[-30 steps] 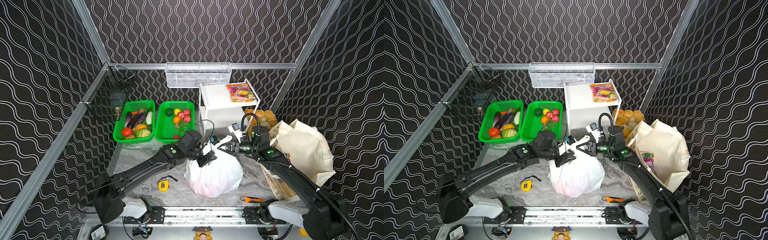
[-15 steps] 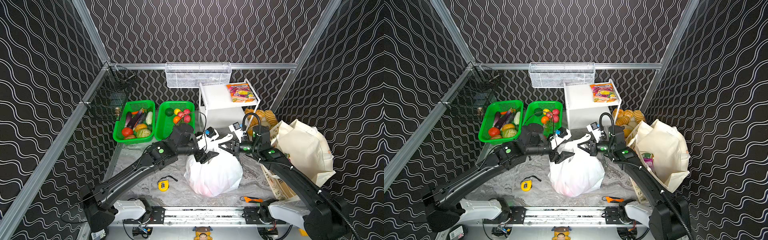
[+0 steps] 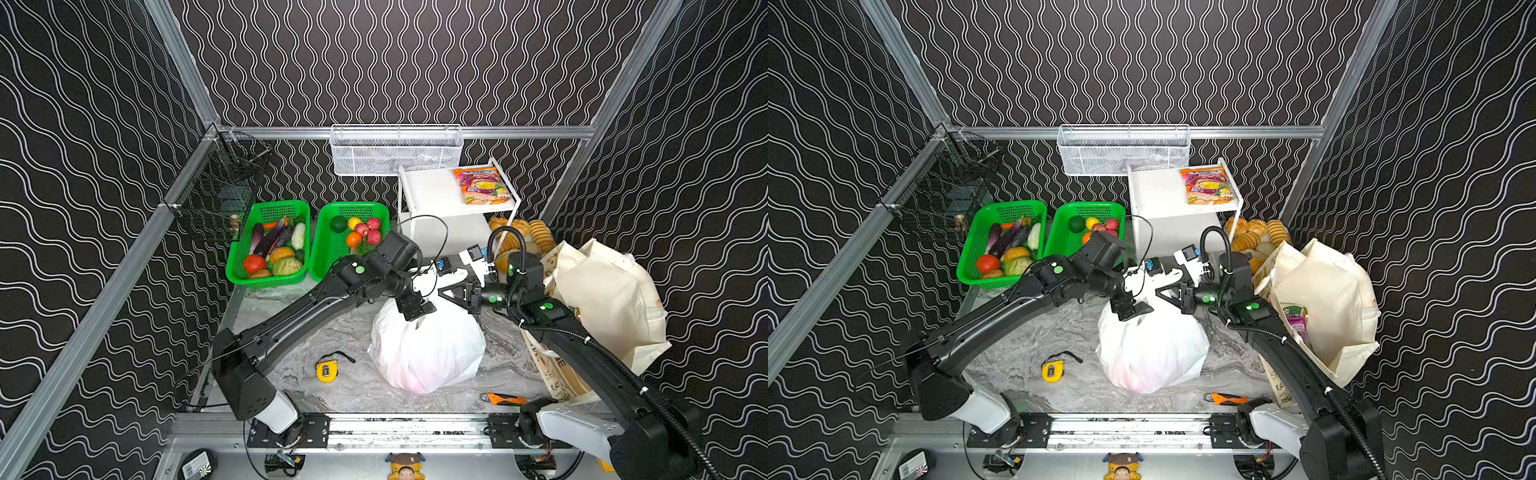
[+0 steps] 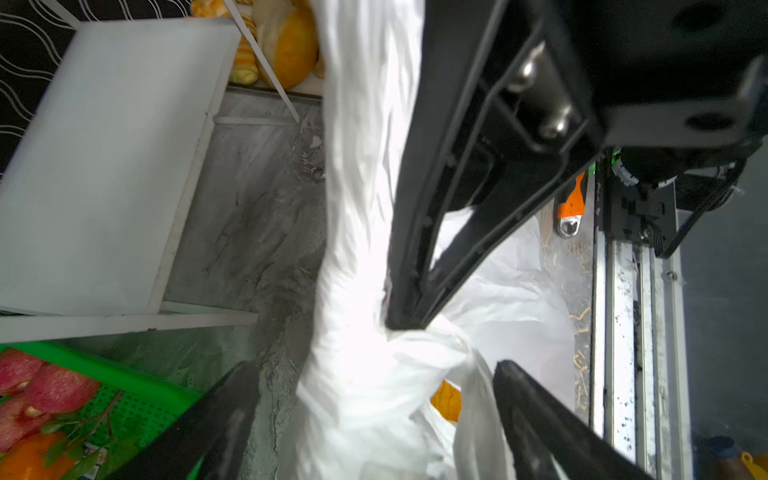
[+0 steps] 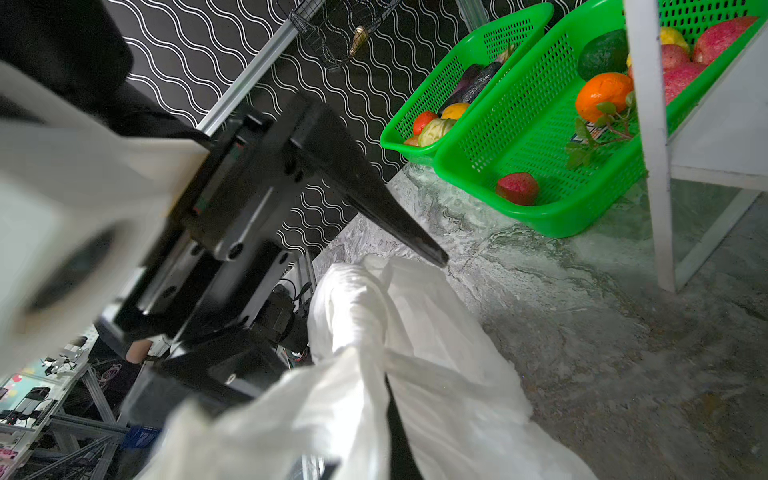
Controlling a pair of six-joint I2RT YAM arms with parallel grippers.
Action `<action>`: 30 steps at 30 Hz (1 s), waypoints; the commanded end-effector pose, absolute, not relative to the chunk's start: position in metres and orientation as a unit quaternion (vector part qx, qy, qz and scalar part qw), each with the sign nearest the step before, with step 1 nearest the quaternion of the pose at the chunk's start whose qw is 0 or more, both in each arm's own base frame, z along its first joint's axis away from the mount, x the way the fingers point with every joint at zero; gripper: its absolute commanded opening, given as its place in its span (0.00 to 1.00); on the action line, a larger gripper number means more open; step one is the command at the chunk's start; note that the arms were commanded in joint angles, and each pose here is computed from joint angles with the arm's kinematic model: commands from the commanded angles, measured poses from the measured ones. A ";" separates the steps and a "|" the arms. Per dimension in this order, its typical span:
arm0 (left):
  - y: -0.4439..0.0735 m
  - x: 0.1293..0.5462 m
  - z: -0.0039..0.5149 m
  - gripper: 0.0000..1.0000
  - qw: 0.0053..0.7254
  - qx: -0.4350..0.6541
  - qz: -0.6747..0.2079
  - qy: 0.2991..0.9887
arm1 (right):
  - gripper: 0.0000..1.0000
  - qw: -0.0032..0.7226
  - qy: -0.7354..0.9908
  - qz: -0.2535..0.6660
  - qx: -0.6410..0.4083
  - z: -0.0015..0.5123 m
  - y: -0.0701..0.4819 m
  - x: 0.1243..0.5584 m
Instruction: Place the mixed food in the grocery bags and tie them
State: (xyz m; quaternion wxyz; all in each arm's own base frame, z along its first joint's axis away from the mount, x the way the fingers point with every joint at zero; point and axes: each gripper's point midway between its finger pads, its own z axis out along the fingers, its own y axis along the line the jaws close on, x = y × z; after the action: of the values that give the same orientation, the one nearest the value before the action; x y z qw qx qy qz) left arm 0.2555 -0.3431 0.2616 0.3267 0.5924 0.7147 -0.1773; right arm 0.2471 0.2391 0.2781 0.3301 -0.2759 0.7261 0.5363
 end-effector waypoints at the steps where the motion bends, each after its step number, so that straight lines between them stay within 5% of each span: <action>1: -0.336 0.246 0.254 0.89 0.298 0.613 -0.182 0.709 | 0.04 0.344 0.708 0.540 -0.297 0.288 0.240 0.244; 15: -0.345 0.243 0.251 0.58 0.291 0.624 -0.205 0.696 | 0.04 0.343 0.706 0.543 -0.299 0.289 0.240 0.242; 23: -0.341 0.232 0.260 0.70 0.297 0.621 -0.236 0.686 | 0.04 0.342 0.713 0.536 -0.296 0.285 0.240 0.244; 30: -0.341 0.238 0.258 0.55 0.296 0.601 -0.246 0.700 | 0.04 0.343 0.709 0.540 -0.297 0.287 0.240 0.243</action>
State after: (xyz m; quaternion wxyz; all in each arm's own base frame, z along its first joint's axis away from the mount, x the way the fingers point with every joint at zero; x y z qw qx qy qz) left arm 0.2374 -0.3359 0.2553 0.2915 0.6108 0.6998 -0.2287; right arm 0.2434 0.2392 0.2810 0.3325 -0.2862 0.7193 0.5387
